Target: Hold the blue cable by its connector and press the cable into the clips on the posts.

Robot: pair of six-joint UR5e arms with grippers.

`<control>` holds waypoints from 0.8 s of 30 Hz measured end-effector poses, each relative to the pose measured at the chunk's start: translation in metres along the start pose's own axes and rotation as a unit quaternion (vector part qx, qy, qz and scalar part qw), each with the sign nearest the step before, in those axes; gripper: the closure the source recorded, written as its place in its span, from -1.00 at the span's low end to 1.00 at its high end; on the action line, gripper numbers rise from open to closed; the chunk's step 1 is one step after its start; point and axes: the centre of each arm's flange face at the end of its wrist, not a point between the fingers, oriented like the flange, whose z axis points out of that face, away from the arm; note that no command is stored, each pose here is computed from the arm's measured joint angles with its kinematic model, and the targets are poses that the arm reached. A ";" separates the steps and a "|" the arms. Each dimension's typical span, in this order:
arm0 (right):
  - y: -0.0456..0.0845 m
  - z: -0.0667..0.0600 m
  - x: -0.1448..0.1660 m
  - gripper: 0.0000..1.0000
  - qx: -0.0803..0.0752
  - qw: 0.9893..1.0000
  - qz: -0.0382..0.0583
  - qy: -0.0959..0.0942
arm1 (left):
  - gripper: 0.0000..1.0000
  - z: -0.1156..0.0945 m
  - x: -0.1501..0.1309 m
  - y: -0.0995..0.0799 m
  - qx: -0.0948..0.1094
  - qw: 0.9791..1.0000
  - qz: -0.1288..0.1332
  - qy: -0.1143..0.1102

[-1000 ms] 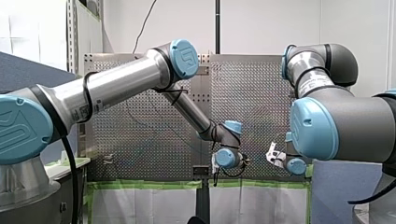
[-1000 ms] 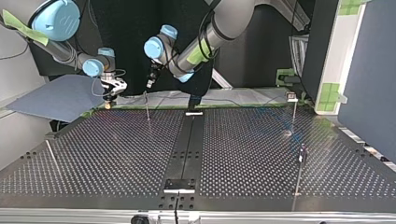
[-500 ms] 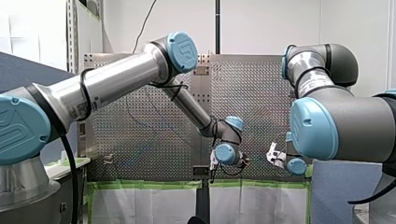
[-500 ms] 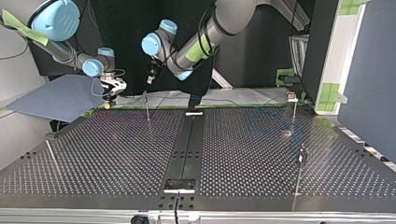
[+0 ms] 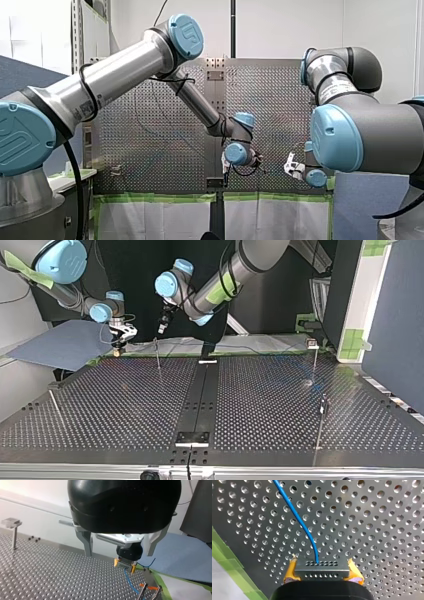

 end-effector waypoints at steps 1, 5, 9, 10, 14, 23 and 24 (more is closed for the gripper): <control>-0.001 0.000 0.000 1.00 0.000 1.000 0.000 0.000 | -1.00 -0.002 -0.002 0.002 -0.003 1.000 -0.003 0.002; -0.004 0.000 -0.001 1.00 0.003 1.000 0.003 -0.001 | -1.00 -0.016 -0.010 0.008 -0.015 1.000 -0.016 0.014; -0.006 0.000 -0.002 1.00 0.004 1.000 0.006 -0.004 | -1.00 -0.029 -0.018 0.012 -0.020 0.999 -0.030 0.022; -0.007 0.000 -0.002 1.00 0.004 1.000 0.007 -0.005 | -1.00 -0.031 -0.020 0.013 -0.021 0.999 -0.034 0.022; -0.010 -0.001 -0.004 1.00 0.006 1.000 0.010 -0.008 | -1.00 -0.043 -0.028 0.016 -0.026 0.998 -0.050 0.023; -0.022 -0.002 -0.008 1.00 0.016 1.000 0.009 -0.011 | -1.00 -0.069 -0.047 0.023 -0.035 0.997 -0.064 0.019; -0.023 -0.002 -0.008 1.00 0.017 1.000 0.009 -0.012 | -1.00 -0.073 -0.049 0.024 -0.035 0.997 -0.065 0.019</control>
